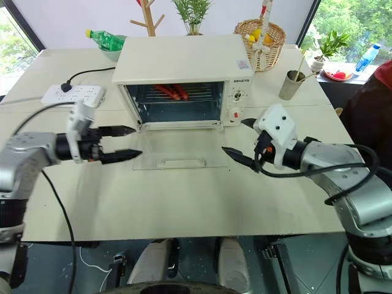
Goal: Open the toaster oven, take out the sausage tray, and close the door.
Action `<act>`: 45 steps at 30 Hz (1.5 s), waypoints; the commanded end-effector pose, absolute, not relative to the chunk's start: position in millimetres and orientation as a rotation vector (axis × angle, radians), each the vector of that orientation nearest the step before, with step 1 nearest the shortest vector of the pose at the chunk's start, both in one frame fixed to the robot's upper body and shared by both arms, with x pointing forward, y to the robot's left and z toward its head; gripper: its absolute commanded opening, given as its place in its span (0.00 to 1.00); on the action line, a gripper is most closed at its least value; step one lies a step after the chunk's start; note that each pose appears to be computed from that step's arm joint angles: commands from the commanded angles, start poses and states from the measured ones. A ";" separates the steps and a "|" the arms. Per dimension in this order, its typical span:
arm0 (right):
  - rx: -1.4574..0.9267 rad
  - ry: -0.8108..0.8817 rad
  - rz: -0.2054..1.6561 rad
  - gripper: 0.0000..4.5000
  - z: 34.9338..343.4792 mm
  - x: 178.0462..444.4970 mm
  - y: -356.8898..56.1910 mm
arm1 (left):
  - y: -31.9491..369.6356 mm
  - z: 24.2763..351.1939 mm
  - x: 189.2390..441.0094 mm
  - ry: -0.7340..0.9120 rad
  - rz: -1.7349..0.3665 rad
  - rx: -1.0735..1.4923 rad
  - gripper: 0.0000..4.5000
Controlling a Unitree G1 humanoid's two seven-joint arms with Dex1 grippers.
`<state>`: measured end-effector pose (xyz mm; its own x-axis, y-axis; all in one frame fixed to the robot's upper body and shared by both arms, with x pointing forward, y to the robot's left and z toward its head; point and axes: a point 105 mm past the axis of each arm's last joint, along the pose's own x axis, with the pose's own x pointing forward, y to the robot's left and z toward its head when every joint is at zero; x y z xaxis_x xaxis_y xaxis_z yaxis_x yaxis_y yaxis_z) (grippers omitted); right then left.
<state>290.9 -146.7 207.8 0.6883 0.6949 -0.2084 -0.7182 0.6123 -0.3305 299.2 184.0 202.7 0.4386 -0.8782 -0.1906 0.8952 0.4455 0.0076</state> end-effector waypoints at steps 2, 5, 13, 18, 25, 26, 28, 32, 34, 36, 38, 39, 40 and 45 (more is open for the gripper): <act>-0.452 -0.013 0.786 1.00 221.6 305.5 -138.3 | 194.7 255.6 291.6 0.031 -1.041 0.056 0.99; -0.489 -0.036 0.770 1.00 224.1 317.5 -130.4 | 198.8 263.5 289.9 0.015 -1.003 0.073 0.99; -0.729 -0.137 0.676 1.00 215.1 356.0 -93.1 | 187.2 245.4 283.6 0.057 -1.017 0.138 0.99; -0.862 -0.199 0.651 1.00 208.7 368.7 -73.9 | 181.4 246.2 284.2 0.052 -1.033 0.142 0.99; -1.096 -0.277 0.579 1.00 201.4 394.0 -64.9 | 178.3 249.4 289.5 0.034 -1.034 0.144 0.99; -1.119 -0.286 0.575 1.00 200.5 396.5 -64.1 | 177.9 249.5 289.7 0.033 -1.035 0.144 0.99; -1.146 -0.298 0.555 1.00 200.3 405.1 -61.1 | 177.0 250.0 290.6 0.029 -1.035 0.142 0.99; -1.193 -0.325 0.539 1.00 200.6 418.5 -53.1 | 175.4 252.5 292.1 0.019 -1.037 0.142 0.99; -1.217 -0.335 0.548 1.00 197.6 423.5 -46.9 | 175.2 254.2 293.0 0.015 -1.038 0.142 0.99; -1.236 -0.340 0.559 1.00 194.5 427.2 -41.8 | 175.2 255.0 293.8 0.013 -1.037 0.142 0.99; -1.257 -0.343 0.562 1.00 191.5 431.2 -38.1 | 175.5 255.2 294.1 0.012 -1.036 0.142 0.99; -1.265 -0.342 0.561 1.00 190.2 433.3 -37.1 | 175.6 255.1 294.1 0.011 -1.036 0.142 0.99; -1.271 -0.341 0.560 1.00 189.3 435.1 -36.3 | 175.6 255.0 294.1 0.010 -1.035 0.142 0.99; -1.286 -0.344 0.559 1.00 187.0 441.9 -31.3 | 175.8 253.6 293.5 0.008 -1.032 0.139 0.99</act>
<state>440.9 -39.6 168.5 0.8293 0.5455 -0.1212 -0.2540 0.1748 -0.9513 295.7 175.7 243.9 0.5111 -0.8535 -0.1018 0.8595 0.5062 0.0716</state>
